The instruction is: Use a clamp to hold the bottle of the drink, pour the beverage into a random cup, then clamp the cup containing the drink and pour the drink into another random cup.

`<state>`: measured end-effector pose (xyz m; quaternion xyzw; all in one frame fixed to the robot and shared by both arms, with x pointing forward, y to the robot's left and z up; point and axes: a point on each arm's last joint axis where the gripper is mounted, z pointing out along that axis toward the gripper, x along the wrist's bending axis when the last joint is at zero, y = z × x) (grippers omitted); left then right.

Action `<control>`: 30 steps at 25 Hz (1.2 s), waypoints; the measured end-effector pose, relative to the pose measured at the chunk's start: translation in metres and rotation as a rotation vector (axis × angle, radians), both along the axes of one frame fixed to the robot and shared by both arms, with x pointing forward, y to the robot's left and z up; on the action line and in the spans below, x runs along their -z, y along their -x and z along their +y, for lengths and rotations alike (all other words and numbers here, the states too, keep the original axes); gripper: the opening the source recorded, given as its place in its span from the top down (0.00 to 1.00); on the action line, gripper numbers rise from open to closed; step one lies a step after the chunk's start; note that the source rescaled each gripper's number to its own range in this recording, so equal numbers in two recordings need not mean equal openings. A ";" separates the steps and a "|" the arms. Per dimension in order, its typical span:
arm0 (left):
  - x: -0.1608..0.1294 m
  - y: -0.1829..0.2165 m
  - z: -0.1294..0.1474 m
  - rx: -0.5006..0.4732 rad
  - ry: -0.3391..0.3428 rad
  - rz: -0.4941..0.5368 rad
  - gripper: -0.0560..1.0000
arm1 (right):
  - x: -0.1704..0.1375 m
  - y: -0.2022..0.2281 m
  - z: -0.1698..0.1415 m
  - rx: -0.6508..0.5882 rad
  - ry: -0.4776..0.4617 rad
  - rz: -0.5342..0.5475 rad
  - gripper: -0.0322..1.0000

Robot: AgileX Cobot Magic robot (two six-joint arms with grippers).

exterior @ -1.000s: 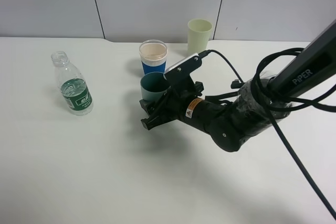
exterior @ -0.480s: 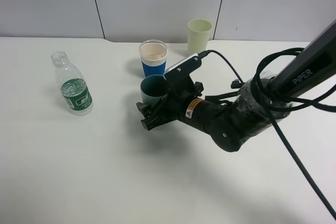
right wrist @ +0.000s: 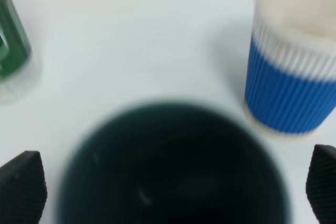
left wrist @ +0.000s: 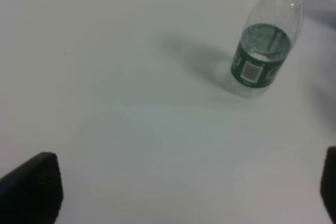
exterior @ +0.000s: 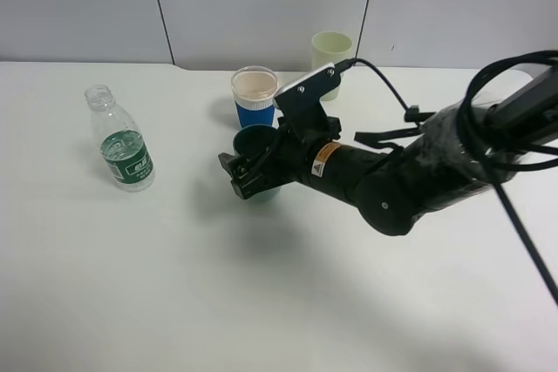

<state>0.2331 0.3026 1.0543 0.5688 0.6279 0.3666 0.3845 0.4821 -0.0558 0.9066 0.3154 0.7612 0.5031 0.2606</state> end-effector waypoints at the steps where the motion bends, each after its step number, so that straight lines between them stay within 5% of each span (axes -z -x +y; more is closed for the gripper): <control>1: 0.000 0.000 0.000 0.000 0.000 0.000 0.00 | -0.009 0.001 -0.001 -0.007 0.005 -0.004 0.00; 11: 0.000 0.000 0.000 0.000 0.000 0.000 0.00 | -0.067 -0.018 -0.049 0.109 -0.001 -0.027 0.00; 30: 0.000 0.000 0.000 0.000 0.000 0.000 0.00 | -0.156 -0.021 -0.231 0.603 0.107 -0.097 0.00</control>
